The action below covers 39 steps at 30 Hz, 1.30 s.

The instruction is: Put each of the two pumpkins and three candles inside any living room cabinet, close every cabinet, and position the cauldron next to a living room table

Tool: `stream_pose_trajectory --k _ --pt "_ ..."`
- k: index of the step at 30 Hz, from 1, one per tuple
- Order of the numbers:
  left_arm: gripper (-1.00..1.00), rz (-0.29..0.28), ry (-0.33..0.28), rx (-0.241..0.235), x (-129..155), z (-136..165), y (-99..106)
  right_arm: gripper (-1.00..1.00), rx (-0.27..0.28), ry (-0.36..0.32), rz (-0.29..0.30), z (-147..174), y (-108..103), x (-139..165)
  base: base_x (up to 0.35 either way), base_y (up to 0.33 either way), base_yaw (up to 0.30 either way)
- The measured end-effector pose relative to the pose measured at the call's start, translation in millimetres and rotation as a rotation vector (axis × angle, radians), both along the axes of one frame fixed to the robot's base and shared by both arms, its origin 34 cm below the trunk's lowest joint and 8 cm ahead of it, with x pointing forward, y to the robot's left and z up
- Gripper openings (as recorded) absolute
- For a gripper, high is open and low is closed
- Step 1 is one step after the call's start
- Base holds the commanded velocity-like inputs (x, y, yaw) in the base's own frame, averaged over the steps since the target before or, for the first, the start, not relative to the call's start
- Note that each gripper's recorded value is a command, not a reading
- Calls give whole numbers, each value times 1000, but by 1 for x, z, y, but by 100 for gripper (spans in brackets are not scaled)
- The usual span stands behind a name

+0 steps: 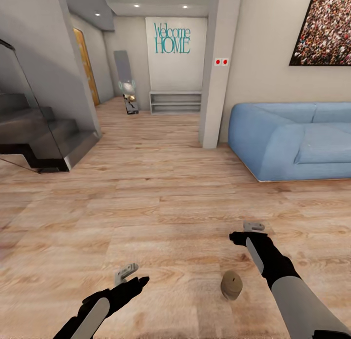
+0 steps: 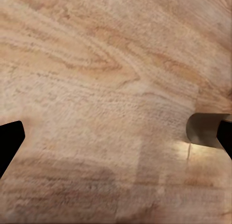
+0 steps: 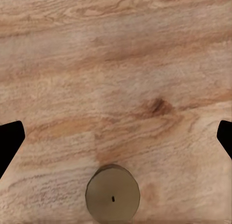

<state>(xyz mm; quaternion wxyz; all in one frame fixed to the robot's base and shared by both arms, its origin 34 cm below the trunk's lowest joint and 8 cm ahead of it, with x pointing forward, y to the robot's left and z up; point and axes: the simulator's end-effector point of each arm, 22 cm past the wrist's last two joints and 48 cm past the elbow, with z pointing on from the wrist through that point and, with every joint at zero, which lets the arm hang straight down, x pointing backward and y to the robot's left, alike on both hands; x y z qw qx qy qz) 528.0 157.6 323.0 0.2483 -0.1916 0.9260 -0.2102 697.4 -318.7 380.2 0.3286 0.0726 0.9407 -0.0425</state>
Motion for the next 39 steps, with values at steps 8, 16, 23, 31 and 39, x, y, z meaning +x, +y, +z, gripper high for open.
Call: stream_pose_trajectory --k 8,16,23,31,39 --pt "100 -11 -25 -22 6 8 -8 100 13 100 5 -21 4 -6 0 0 0" --pt "100 -17 -9 -26 2 -1 -11 100 19 145 6 -40 8 -9 0 0 0" --pt "100 -19 17 -25 -3 -14 -11 100 22 168 7 -54 9 -9 0 0 0" --pt "100 -19 49 -24 -10 -29 -11 100 27 220 6 -75 10 -8 0 0 0" --pt "100 -19 82 -24 -17 -44 -11 100 40 318 2 -109 13 -20 0 0 0"
